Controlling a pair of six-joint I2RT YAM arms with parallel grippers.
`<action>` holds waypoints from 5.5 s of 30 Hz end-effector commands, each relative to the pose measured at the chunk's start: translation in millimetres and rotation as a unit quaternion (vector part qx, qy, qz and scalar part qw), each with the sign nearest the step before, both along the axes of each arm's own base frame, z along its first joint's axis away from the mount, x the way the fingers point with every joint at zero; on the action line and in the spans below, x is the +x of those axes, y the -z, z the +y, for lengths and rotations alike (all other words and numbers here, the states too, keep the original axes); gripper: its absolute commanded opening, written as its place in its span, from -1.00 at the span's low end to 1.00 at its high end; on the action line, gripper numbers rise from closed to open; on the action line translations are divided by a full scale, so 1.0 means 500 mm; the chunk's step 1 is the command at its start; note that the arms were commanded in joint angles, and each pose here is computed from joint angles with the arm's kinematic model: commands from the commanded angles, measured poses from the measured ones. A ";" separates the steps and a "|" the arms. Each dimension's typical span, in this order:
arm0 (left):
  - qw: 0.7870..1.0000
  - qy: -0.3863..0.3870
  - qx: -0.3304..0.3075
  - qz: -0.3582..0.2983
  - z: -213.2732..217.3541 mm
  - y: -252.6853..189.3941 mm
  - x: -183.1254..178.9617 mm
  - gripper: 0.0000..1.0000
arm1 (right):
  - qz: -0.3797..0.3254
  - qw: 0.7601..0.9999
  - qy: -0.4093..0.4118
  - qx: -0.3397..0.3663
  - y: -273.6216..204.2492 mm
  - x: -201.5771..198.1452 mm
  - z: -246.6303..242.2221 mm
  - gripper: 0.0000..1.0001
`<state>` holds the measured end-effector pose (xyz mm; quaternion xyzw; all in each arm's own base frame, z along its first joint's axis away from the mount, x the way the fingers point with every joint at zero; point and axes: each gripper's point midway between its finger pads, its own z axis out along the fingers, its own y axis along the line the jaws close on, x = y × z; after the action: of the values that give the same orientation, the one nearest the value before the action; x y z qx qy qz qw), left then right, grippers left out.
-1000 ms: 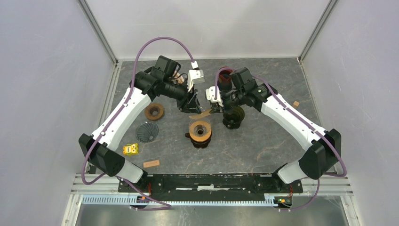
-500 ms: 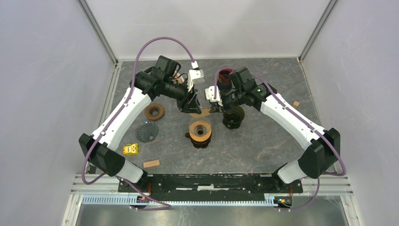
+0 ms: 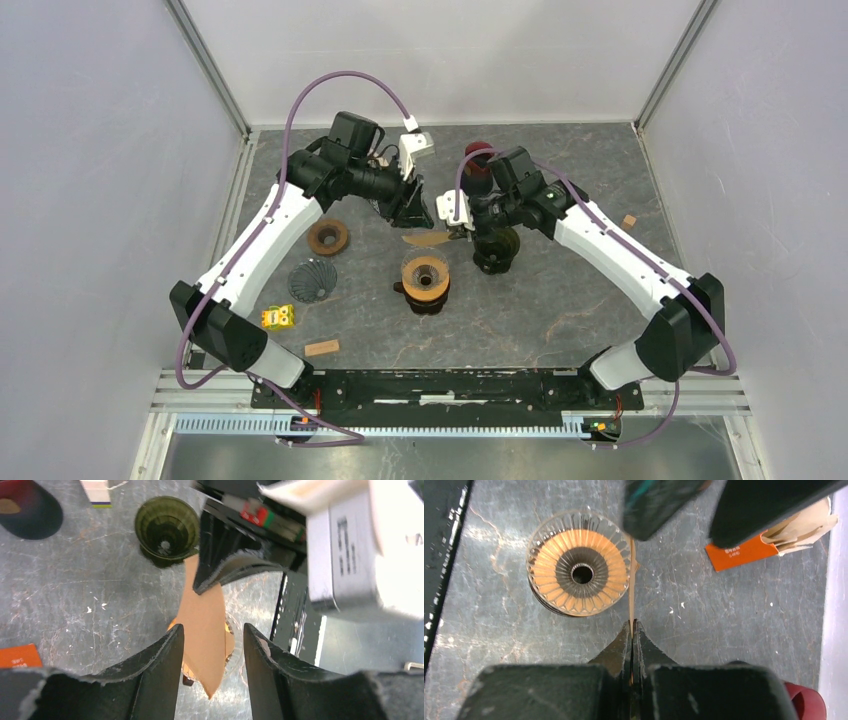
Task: Place the coffee filter in the dripper
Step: Pick up the coffee filter from the coffee filter holder.
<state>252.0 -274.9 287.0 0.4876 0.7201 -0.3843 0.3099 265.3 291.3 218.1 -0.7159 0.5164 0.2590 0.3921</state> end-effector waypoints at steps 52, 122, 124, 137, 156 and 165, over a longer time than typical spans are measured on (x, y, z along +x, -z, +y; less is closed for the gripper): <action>0.997 -0.075 -0.006 0.026 -0.033 0.026 0.019 0.07 | -0.142 0.988 0.056 -0.016 -0.045 0.038 -0.045 -1.00; 0.999 -0.050 -0.009 0.019 -0.015 0.038 0.015 0.22 | -0.117 0.992 0.048 -0.030 -0.021 0.030 -0.044 -1.00; 0.999 -0.047 -0.006 0.020 -0.015 0.040 0.012 0.22 | -0.117 0.992 0.049 -0.029 -0.022 0.031 -0.044 -1.00; 0.999 -0.044 0.001 0.016 -0.019 0.049 0.014 0.22 | -0.114 0.992 0.051 -0.029 -0.022 0.030 -0.044 -1.00; 0.999 -0.040 0.013 0.003 -0.022 0.062 0.020 0.22 | -0.104 0.993 0.045 -0.025 -0.029 0.027 -0.037 -1.00; 0.999 -0.039 0.019 -0.006 -0.019 0.065 0.022 0.22 | -0.094 0.994 0.042 -0.022 -0.032 0.025 -0.031 -1.00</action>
<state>260.1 -284.5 247.0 0.4358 0.7676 -0.3689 0.2911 278.0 267.0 216.4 -0.7259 0.5239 0.1495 0.4198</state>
